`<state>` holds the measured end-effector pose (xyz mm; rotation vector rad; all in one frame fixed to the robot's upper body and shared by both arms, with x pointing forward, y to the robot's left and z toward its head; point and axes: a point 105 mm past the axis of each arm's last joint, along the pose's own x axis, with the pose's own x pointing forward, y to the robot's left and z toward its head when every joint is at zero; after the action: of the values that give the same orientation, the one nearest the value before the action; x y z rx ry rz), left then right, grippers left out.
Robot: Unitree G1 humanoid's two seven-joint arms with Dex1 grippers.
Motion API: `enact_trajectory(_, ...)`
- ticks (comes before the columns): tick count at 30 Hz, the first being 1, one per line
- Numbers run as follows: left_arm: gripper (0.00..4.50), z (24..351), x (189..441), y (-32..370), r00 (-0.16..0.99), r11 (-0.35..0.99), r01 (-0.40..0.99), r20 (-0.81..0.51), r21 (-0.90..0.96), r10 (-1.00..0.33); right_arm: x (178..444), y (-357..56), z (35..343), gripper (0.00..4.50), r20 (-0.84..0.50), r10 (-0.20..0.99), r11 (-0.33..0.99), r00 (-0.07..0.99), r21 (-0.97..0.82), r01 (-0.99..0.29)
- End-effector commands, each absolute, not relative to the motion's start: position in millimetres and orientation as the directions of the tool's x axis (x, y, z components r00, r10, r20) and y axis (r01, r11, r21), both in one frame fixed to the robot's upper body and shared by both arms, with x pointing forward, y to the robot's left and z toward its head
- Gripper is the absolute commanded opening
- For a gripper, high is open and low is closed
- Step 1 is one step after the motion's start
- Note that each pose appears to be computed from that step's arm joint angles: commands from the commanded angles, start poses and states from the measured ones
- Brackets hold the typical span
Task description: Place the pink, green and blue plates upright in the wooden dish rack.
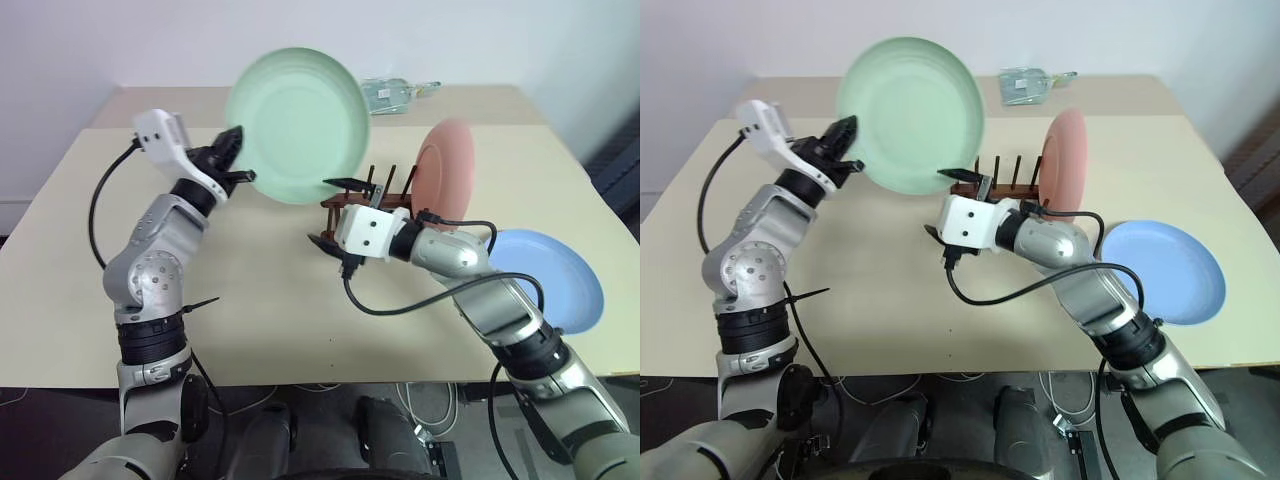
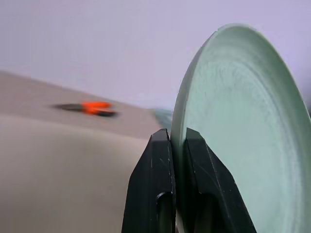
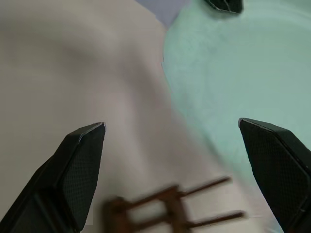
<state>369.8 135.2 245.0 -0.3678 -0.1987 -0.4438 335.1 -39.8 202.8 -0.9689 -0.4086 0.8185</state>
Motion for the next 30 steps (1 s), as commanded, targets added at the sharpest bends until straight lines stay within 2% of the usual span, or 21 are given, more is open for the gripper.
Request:
enact_trajectory(1, 0.01, 263, 354, 115, 0.823, 0.814, 0.546, 0.310, -0.198, -0.477, 346, -39, 215, 4.24, 0.010, 0.743, 0.253, 0.669, -0.930, -0.267)
enact_trajectory(3, 0.00, 262, 348, 106, 0.801, 0.798, 0.579, 0.298, -0.166, -0.519, 354, -46, 211, 3.70, -0.004, 0.718, 0.204, 0.696, -0.955, -0.216)
enact_trajectory(7, 0.00, 266, 347, 110, 0.804, 0.796, 0.574, 0.316, -0.194, -0.503, 355, -51, 209, 1.74, -0.006, 0.712, 0.181, 0.703, -0.965, -0.192)
enact_trajectory(8, 0.00, 269, 347, 112, 0.803, 0.792, 0.575, 0.330, -0.208, -0.496, 354, -52, 209, 1.13, -0.003, 0.713, 0.180, 0.701, -0.966, -0.187)
enact_trajectory(10, 0.74, 274, 351, 122, 0.819, 0.793, 0.548, 0.361, -0.266, -0.445, 352, -51, 213, 0.16, 0.021, 0.719, 0.191, 0.694, -0.967, -0.168)
enact_trajectory(11, 1.07, 276, 353, 125, 0.826, 0.794, 0.537, 0.371, -0.286, -0.425, 351, -51, 214, 0.00, 0.031, 0.721, 0.197, 0.692, -0.967, -0.162)
enact_trajectory(14, 2.54, 302, 362, 162, 0.849, 0.791, 0.444, 0.479, -0.421, -0.221, 343, -48, 228, 0.00, 0.112, 0.738, 0.295, 0.666, -0.940, -0.169)
enact_trajectory(16, 2.54, 310, 366, 187, 0.855, 0.807, 0.376, 0.507, -0.456, -0.112, 338, -51, 240, 0.00, 0.184, 0.728, 0.400, 0.660, -0.897, -0.191)
enact_trajectory(18, 2.54, 305, 368, 196, 0.862, 0.886, 0.312, 0.495, -0.343, -0.112, 332, -60, 250, 0.00, 0.255, 0.702, 0.535, 0.665, -0.806, -0.255)
enact_trajectory(20, 2.54, 291, 368, 191, 0.870, 0.926, 0.313, 0.455, -0.210, -0.191, 324, -70, 261, 0.00, 0.326, 0.671, 0.687, 0.666, -0.612, -0.392)
enact_trajectory(22, 2.54, 263, 362, 173, 0.854, 0.895, 0.432, 0.370, -0.111, -0.366, 317, -82, 272, 0.00, 0.388, 0.630, 0.776, 0.672, -0.347, -0.527)
enact_trajectory(24, 2.54, 228, 345, 150, 0.789, 0.802, 0.593, 0.247, -0.069, -0.562, 310, -91, 282, 0.00, 0.428, 0.614, 0.767, 0.663, -0.123, -0.630)
enact_trajectory(26, 2.54, 196, 317, 128, 0.656, 0.648, 0.755, 0.129, -0.104, -0.744, 303, -95, 290, 0.00, 0.452, 0.613, 0.719, 0.648, 0.022, -0.695)
enact_trajectory(28, 2.54, 174, 291, 116, 0.527, 0.520, 0.846, 0.036, -0.115, -0.849, 300, -98, 293, 0.00, 0.449, 0.618, 0.683, 0.646, 0.100, -0.723)
enact_trajectory(30, 2.54, 161, 275, 109, 0.441, 0.438, 0.886, -0.016, -0.150, -0.897, 302, -101, 292, 0.00, 0.431, 0.609, 0.681, 0.666, 0.146, -0.717)
